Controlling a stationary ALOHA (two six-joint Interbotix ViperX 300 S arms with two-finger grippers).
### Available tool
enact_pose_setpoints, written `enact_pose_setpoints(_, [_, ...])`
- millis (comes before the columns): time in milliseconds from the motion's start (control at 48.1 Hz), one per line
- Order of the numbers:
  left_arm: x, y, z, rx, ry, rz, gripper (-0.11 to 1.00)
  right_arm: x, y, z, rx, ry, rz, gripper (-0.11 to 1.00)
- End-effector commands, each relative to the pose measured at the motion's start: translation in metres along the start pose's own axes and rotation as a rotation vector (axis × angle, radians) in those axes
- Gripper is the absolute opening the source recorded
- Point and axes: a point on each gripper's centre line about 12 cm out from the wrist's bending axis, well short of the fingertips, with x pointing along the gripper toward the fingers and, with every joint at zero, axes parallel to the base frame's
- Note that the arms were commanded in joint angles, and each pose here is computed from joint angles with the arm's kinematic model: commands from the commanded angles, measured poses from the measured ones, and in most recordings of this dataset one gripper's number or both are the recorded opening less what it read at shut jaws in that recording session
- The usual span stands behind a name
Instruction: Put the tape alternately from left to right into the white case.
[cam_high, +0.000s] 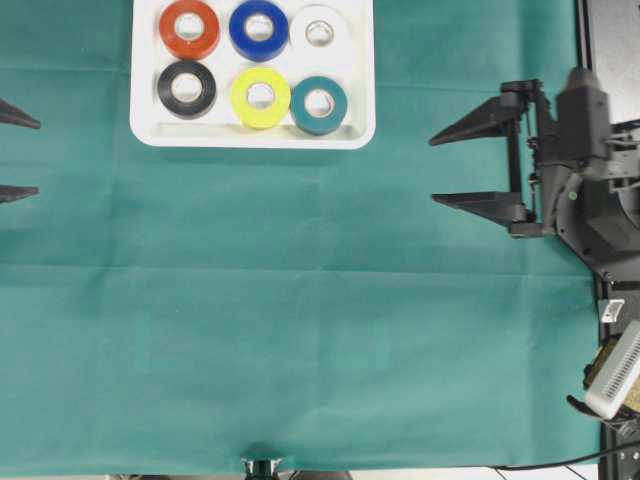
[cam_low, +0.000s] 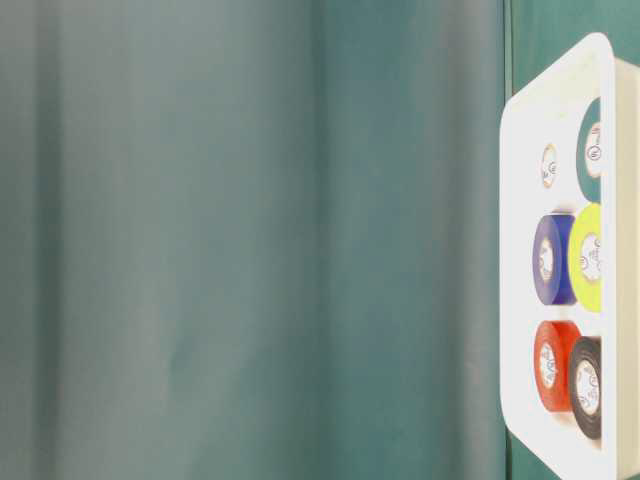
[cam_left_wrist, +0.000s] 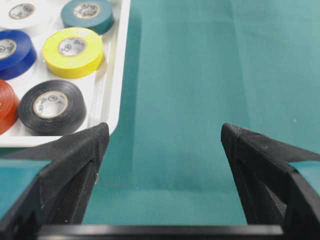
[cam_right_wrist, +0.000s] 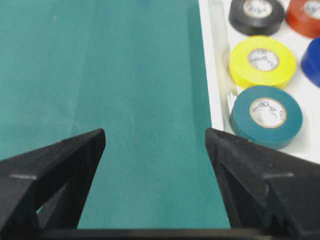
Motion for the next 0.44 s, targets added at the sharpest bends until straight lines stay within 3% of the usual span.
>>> enact_pose_setpoints(0, [0.0, 0.001, 0.005, -0.002, -0.014, 0.003, 1.0, -0.008, 0.001, 0.003, 0.002, -0.045, 0.009, 0.89])
enact_pose_setpoints(416, [0.001, 0.001, 0.001, 0.001, -0.004, 0.003, 1.0, -0.034, -0.001, -0.019, -0.003, -0.122, 0.02, 0.89])
